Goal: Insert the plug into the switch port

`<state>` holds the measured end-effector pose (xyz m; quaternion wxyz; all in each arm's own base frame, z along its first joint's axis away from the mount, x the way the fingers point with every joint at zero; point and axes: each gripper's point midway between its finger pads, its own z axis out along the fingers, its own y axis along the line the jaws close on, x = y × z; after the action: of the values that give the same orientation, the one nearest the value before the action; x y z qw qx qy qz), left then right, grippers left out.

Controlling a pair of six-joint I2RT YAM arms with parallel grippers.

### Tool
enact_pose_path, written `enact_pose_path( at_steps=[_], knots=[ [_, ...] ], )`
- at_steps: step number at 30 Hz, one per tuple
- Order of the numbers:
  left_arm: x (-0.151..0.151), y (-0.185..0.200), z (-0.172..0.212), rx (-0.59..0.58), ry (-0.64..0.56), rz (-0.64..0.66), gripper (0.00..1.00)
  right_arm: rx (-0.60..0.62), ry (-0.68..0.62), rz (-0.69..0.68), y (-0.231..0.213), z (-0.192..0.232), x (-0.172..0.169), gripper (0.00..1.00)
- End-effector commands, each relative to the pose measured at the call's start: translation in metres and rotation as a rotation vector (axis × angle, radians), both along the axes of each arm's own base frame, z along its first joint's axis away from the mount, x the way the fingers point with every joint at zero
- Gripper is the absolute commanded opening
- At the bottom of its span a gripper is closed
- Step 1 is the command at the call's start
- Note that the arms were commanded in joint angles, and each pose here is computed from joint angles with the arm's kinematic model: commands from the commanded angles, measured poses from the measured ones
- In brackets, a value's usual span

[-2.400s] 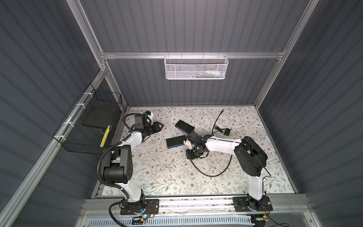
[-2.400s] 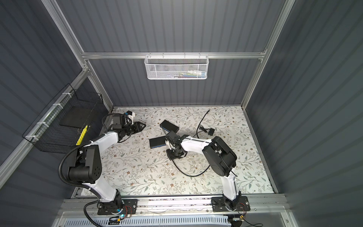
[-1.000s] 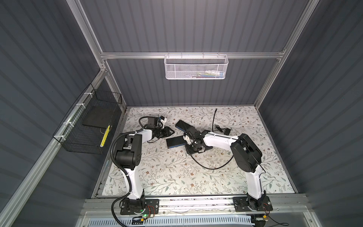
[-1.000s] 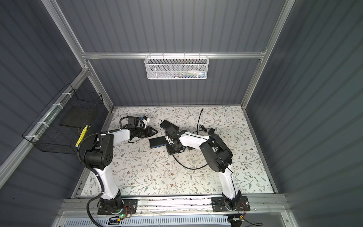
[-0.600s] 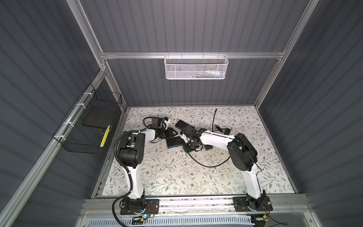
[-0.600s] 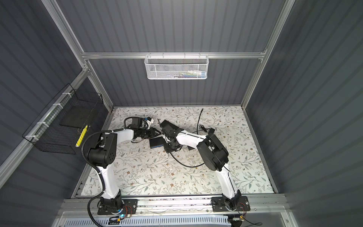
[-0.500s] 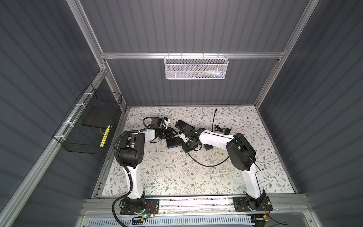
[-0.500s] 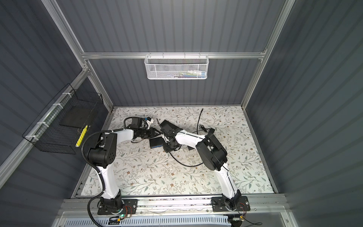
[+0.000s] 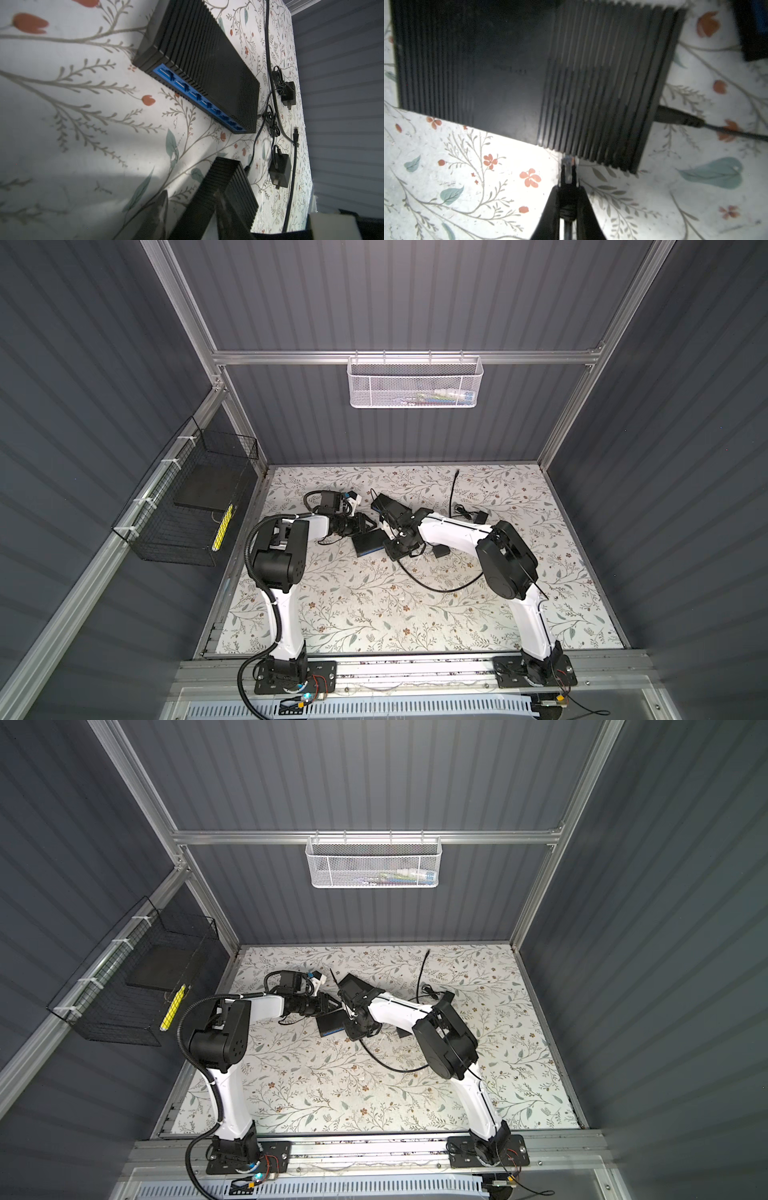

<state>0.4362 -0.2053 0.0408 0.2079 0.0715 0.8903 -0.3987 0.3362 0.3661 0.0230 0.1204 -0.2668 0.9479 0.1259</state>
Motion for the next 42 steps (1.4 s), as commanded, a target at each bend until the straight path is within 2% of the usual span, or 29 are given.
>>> enact_pose_path(
  at_steps=[1, 10, 32, 42],
  knots=[
    [-0.009, -0.005, -0.009, -0.015, 0.029, -0.022, 0.39, -0.038, 0.014, -0.012, -0.004, -0.009, 0.001, 0.00],
    [-0.009, -0.006, -0.009, -0.018, 0.032, -0.029, 0.39, -0.086, -0.018, -0.033, -0.013, -0.008, 0.012, 0.00],
    [-0.013, -0.016, -0.008, -0.034, 0.029, -0.053, 0.39, -0.082, -0.036, -0.041, -0.004, -0.001, 0.022, 0.00],
    [-0.018, -0.021, -0.014, -0.044, 0.040, -0.073, 0.39, -0.104, -0.061, 0.003, -0.006, 0.004, 0.024, 0.00]
  ],
)
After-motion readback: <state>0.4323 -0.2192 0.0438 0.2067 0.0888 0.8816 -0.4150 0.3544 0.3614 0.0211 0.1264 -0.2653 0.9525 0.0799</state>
